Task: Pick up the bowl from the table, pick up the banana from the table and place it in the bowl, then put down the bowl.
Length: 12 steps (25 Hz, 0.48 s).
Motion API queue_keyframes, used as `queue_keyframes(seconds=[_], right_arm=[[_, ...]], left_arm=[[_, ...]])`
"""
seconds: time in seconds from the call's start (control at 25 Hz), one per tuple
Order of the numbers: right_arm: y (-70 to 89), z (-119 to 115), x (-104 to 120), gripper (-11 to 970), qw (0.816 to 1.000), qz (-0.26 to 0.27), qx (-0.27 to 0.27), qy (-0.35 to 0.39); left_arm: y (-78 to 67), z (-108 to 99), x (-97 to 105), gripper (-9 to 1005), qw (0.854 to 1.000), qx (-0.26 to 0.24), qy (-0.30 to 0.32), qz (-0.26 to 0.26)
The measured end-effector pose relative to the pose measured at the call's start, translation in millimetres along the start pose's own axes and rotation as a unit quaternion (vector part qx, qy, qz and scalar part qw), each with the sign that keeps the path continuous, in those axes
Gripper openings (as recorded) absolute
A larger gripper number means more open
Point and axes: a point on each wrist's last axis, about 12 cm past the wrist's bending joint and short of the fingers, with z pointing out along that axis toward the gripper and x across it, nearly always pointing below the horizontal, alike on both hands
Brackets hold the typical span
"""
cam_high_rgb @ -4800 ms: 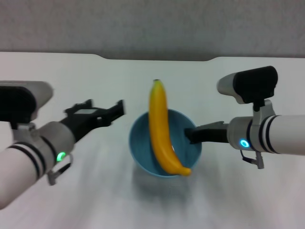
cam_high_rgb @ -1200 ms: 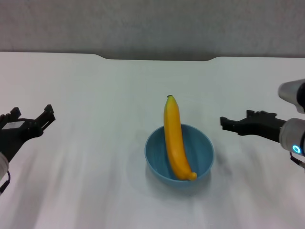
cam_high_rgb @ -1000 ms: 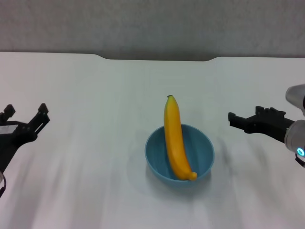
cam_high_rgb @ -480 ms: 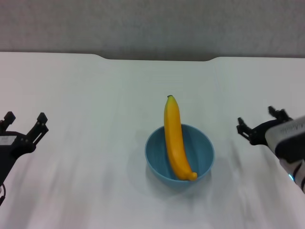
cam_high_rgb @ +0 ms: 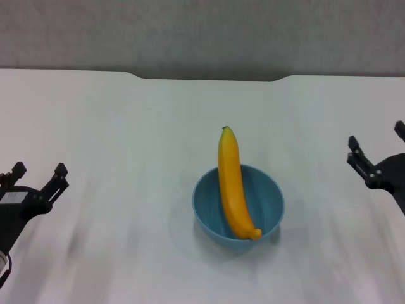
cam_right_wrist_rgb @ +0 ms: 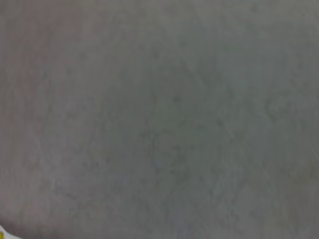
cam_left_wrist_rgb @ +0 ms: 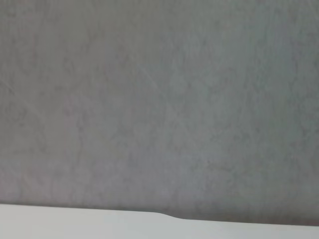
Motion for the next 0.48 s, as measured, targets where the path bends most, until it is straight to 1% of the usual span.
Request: queue_keyframes(seconds=[0.04, 0.12, 0.16, 0.2, 0.24, 0.36, 0.48], right_arm=[[-3.2, -1, 1, 891, 1.000, 0.018, -0.001, 0.000], [-6.5, -2, 4, 891, 0.999, 0.034, -0.005, 0.003], [-6.3, -2, 4, 891, 0.999, 0.035, -0.007, 0.004], [-6.2, -2, 4, 891, 0.999, 0.035, -0.009, 0.004], [-5.4, -2, 4, 891, 0.999, 0.037, -0.011, 0.004], [-3.9, 0, 3, 891, 0.999, 0.044, -0.016, 0.001], [-3.6, 2, 2, 891, 0.999, 0.045, -0.020, 0.001]], left_arm=[[-0.2, 0, 0, 896, 1.000, 0.000, 0.001, -0.004], [-0.3, 1, 0, 896, 1.000, 0.001, 0.001, -0.018], [-0.3, 1, 0, 896, 1.000, 0.001, 0.001, -0.018], [1.6, 4, 0, 896, 0.999, 0.000, 0.006, -0.042], [2.8, 6, 0, 896, 0.999, 0.000, 0.008, -0.050], [5.3, 8, 2, 896, 0.998, -0.001, 0.016, -0.063], [4.3, 10, 2, 896, 0.998, 0.002, 0.019, -0.062]])
